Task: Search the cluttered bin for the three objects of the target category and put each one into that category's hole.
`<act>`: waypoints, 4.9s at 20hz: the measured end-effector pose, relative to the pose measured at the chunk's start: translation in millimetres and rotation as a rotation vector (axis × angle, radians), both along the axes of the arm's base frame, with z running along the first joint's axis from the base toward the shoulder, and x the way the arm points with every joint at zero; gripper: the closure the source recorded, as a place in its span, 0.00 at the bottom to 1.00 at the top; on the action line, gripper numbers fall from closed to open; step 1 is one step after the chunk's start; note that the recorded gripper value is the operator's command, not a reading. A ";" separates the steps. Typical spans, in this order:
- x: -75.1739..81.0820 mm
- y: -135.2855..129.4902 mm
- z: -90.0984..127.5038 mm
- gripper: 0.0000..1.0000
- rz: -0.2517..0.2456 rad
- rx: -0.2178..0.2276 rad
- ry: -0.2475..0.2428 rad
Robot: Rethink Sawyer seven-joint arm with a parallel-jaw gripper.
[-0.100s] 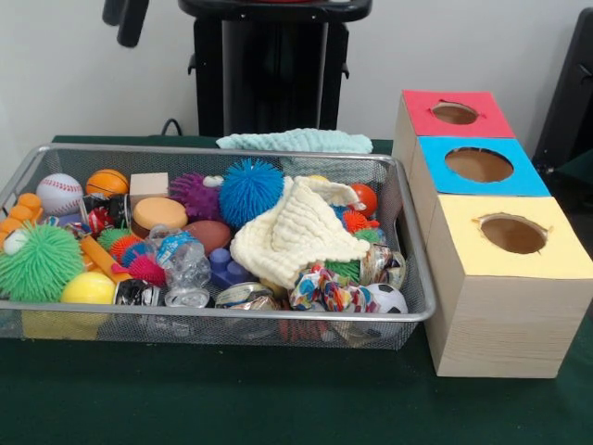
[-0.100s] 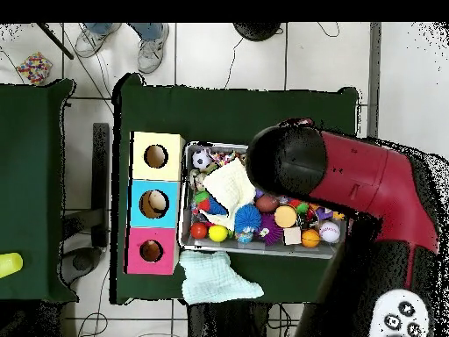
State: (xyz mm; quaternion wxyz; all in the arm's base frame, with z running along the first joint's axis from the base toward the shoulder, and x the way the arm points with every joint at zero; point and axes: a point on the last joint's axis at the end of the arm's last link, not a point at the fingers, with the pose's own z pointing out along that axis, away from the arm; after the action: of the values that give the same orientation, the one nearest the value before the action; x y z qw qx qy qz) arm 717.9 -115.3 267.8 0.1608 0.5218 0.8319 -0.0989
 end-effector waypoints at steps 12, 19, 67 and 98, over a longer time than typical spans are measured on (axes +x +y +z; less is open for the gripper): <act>0.8 3.3 -45.8 0.00 0.051 -0.023 0.028; -1.3 7.4 -67.1 0.00 0.065 -0.025 0.052; -37.3 104.4 -152.9 0.00 -0.029 0.302 0.103; -76.2 151.3 -247.5 0.00 0.141 0.116 0.174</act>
State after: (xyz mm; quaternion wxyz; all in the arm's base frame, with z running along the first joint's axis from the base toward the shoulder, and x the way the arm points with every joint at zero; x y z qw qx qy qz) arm 641.8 35.9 20.3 0.0640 0.4599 0.8816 -0.0840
